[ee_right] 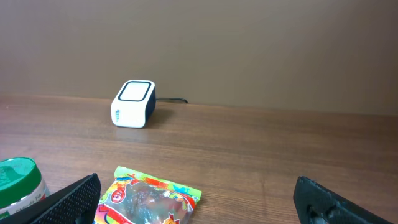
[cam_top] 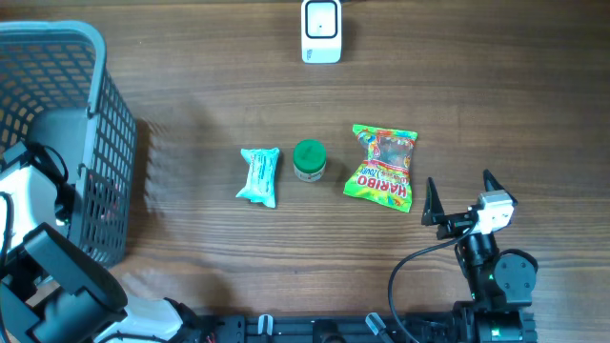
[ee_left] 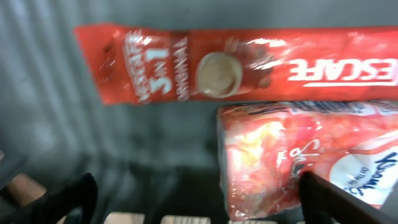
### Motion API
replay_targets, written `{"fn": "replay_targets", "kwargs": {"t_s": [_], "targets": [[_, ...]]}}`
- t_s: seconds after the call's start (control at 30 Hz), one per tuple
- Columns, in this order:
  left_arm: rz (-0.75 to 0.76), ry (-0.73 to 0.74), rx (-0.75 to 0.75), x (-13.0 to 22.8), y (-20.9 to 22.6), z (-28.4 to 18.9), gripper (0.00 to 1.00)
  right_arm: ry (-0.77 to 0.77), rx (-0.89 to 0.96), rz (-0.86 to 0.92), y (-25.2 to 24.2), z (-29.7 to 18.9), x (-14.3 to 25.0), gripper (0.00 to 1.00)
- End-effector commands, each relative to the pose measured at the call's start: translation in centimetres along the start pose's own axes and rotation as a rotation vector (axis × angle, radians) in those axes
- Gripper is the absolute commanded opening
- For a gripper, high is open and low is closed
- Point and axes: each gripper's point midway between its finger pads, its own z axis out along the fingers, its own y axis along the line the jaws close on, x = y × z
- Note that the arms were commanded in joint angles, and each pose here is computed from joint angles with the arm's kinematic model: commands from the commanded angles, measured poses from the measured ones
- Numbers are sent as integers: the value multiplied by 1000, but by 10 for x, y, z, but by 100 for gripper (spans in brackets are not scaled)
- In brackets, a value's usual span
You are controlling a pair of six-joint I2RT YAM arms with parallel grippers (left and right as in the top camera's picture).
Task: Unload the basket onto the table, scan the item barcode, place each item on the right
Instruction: 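Grasp the red-white tissue pack in the basket with the left gripper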
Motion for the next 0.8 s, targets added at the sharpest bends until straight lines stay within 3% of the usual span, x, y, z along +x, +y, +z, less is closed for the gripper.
{"fn": "replay_targets", "kwargs": {"t_s": [0.0, 0.03, 0.13, 0.17, 0.2, 0.4, 0.57, 0.77], "targets": [[6, -42, -41, -7, 7, 9, 89, -7, 5, -5, -1, 0, -1, 100], [6, -48, -35, -8, 5, 9, 83, -7, 5, -5, -1, 0, -1, 100], [5, -74, -2, -14, -3, 9, 33, -7, 5, -5, -1, 0, -1, 99], [5, -77, 1, -15, -4, 9, 23, -7, 5, -5, -1, 0, -1, 100], [4, -83, 9, -17, -6, 9, 4, -6, 5, -4, -1, 0, -1, 100], [3, -128, 65, -24, -15, -14, 4, -7, 5, -5, -1, 0, -1, 100], [31, -310, 349, -32, -39, -134, 4, -7, 5, -5, -1, 0, -1, 100], [57, -417, 583, -5, -26, -208, 4, -7, 5, -5, -1, 0, -1, 100]]}}
